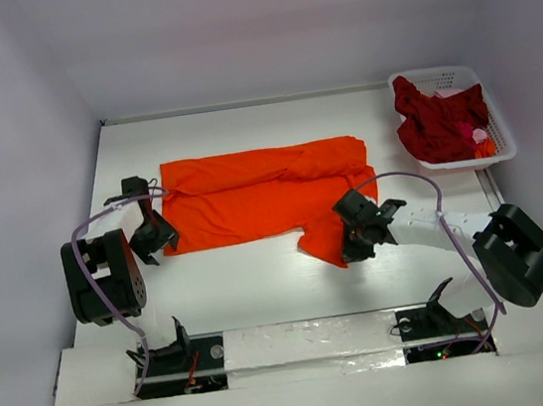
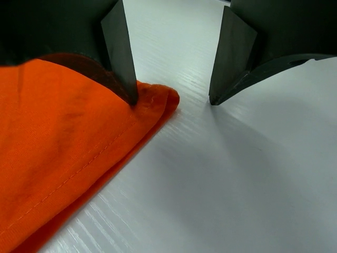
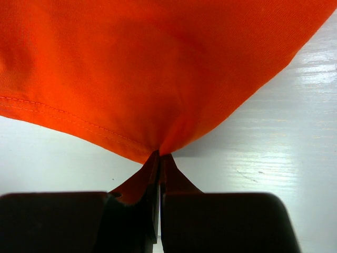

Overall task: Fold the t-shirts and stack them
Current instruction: Fold the tshirt

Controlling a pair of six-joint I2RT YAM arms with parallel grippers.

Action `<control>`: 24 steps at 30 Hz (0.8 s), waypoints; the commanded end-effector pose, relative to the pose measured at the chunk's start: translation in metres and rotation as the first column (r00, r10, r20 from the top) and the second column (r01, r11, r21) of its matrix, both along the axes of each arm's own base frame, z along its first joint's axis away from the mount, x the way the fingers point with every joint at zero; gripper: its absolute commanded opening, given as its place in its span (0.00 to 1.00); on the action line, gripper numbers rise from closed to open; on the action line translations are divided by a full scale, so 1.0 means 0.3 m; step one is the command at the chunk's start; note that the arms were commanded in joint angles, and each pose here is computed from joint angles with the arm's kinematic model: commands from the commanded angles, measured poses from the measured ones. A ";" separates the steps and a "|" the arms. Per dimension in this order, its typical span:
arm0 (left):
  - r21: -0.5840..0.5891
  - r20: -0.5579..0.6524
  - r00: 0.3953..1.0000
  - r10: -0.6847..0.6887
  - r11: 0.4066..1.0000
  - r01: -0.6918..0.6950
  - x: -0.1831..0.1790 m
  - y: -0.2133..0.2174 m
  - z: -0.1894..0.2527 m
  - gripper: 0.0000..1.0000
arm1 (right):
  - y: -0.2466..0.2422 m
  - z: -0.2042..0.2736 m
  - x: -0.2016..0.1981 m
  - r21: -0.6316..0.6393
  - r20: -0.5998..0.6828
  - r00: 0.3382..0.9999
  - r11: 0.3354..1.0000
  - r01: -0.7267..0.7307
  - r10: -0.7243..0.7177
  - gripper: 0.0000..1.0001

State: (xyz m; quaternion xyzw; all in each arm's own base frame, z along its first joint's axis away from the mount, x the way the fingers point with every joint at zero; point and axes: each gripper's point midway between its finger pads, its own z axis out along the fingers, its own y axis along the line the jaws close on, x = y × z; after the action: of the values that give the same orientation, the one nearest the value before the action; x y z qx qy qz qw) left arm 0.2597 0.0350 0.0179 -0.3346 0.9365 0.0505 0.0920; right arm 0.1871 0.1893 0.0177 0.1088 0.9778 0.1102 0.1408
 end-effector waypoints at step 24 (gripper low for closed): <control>-0.054 0.056 0.998 0.026 0.998 -0.023 0.081 0.006 -0.021 0.23 | 0.028 0.018 0.033 0.011 0.036 0.999 1.000 -0.016 0.015 0.00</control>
State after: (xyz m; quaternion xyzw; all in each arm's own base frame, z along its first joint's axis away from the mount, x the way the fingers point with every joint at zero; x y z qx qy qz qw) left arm 0.2754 0.0333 0.0146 -0.3430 0.9338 0.0193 0.0996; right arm 0.1873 0.1895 0.0179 0.1086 0.9778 0.1105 0.1408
